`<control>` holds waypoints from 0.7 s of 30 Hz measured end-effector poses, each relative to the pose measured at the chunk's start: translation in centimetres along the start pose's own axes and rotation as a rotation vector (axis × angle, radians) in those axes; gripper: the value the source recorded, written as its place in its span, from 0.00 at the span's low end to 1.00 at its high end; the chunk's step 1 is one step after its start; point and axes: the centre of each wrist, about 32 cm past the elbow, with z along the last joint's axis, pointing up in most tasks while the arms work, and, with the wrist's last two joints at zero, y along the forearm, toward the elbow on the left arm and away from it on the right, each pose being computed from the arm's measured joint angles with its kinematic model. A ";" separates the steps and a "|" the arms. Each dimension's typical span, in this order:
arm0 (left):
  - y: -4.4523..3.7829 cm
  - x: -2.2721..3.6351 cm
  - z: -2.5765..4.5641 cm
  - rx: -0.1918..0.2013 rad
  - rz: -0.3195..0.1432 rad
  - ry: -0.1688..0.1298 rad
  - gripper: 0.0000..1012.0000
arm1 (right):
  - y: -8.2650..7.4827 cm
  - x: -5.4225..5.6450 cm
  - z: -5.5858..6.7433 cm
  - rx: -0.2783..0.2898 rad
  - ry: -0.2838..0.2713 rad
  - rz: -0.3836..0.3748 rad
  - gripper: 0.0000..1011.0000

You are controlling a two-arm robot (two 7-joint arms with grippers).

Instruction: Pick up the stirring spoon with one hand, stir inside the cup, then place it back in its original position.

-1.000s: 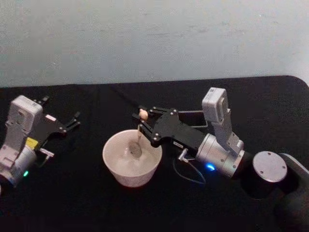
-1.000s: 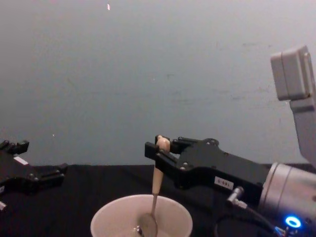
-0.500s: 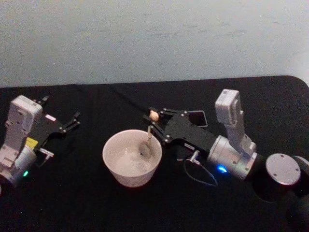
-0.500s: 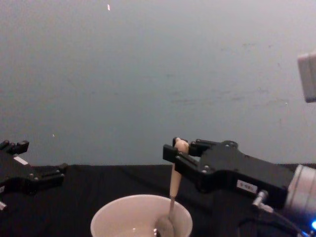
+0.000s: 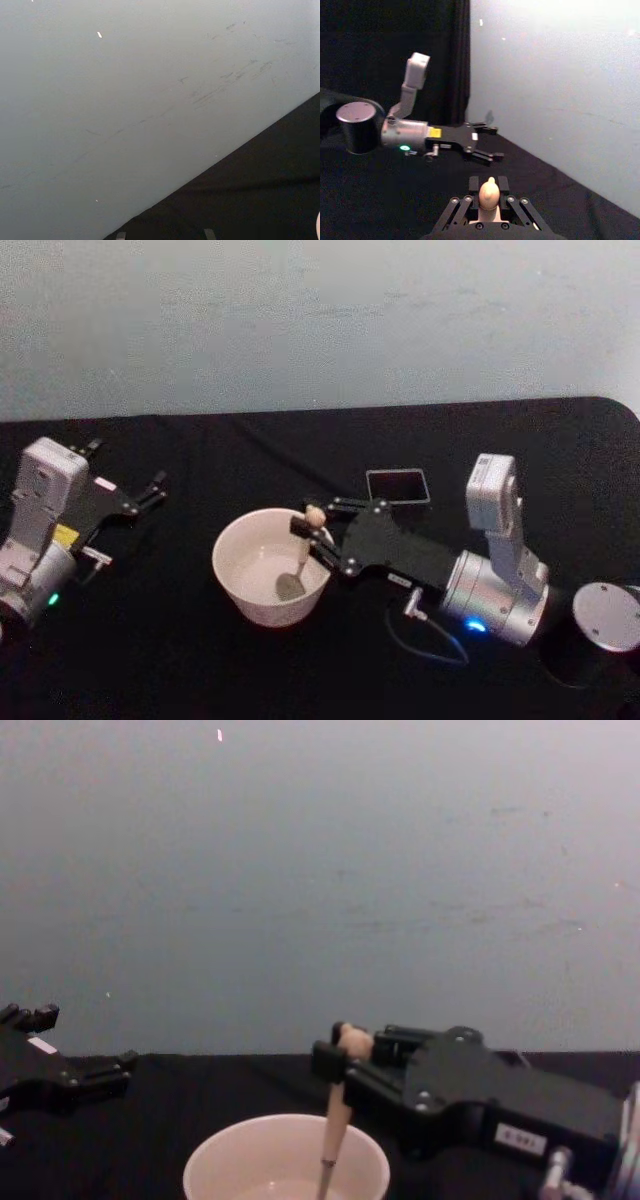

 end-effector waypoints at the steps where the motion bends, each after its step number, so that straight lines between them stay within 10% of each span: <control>1: 0.00 0.00 0.00 0.000 0.000 0.000 0.99 | 0.2 -0.2 0.0 0.000 0.003 0.010 0.21; 21: 0.00 0.00 0.00 0.000 0.000 0.000 0.99 | 4.5 0.9 -0.6 0.004 -0.025 -0.072 0.21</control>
